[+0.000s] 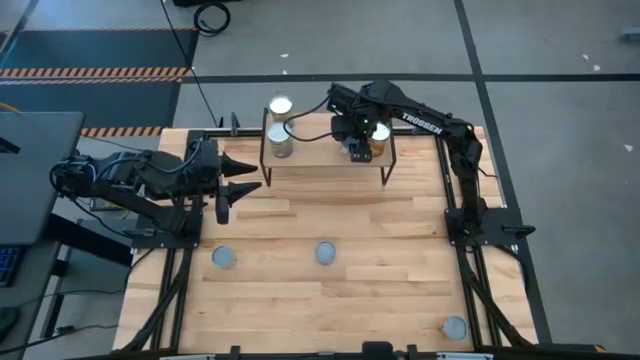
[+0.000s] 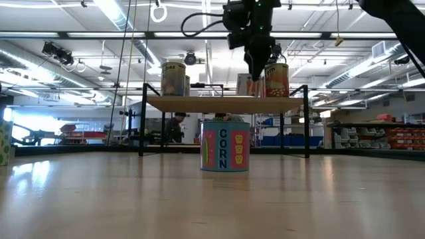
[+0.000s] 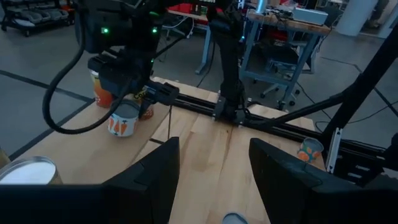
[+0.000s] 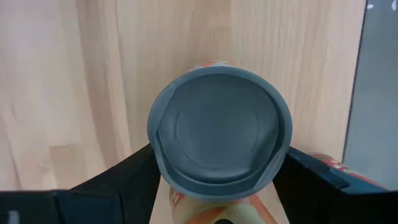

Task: Pick and place cans onto a shelf
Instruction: Put the canned carrot on the shelf

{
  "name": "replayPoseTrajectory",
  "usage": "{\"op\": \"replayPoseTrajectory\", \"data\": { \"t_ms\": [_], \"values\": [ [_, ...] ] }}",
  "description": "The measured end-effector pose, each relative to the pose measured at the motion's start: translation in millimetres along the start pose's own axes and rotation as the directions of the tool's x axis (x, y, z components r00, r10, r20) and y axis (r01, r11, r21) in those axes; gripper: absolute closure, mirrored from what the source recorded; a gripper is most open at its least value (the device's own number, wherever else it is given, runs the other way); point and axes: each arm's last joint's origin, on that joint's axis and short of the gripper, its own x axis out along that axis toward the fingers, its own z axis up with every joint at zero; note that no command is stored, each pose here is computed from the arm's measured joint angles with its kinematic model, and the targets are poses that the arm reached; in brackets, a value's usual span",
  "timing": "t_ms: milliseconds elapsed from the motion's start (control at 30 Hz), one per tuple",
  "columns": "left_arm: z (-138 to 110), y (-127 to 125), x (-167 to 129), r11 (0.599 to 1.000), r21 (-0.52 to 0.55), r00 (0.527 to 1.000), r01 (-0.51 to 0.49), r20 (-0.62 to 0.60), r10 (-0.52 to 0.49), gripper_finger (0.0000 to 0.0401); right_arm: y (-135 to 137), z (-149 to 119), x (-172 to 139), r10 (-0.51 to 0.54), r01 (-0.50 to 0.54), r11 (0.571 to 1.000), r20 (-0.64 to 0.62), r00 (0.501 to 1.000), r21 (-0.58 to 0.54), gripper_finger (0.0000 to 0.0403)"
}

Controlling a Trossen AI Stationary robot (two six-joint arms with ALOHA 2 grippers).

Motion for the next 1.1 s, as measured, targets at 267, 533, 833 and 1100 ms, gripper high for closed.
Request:
{"op": "replayPoseTrajectory", "data": {
  "t_ms": [267,533,833,1100],
  "values": [
    [0,0,0,1.000,-0.002,1.000,0.001,0.002,-0.001,0.0202,-1,-1,10,0.008,-0.009,1.000,-0.014,1.000,-0.010,0.0116],
    [2,0,0,1.000,-0.008,1.000,0.005,0.014,-0.004,0.0202,-2,1,16,-0.018,0.018,1.000,-0.013,1.000,-0.010,0.0076],
    [1,0,0,1.000,-0.006,1.000,0.004,0.013,-0.004,0.0202,1,2,15,-0.017,0.017,1.000,-0.017,1.000,-0.017,0.0067],
    [1,0,0,1.000,-0.005,1.000,0.004,0.013,-0.004,0.0202,7,5,2,-0.074,0.073,0.997,-0.019,0.997,-0.034,0.0066]
  ]
}}
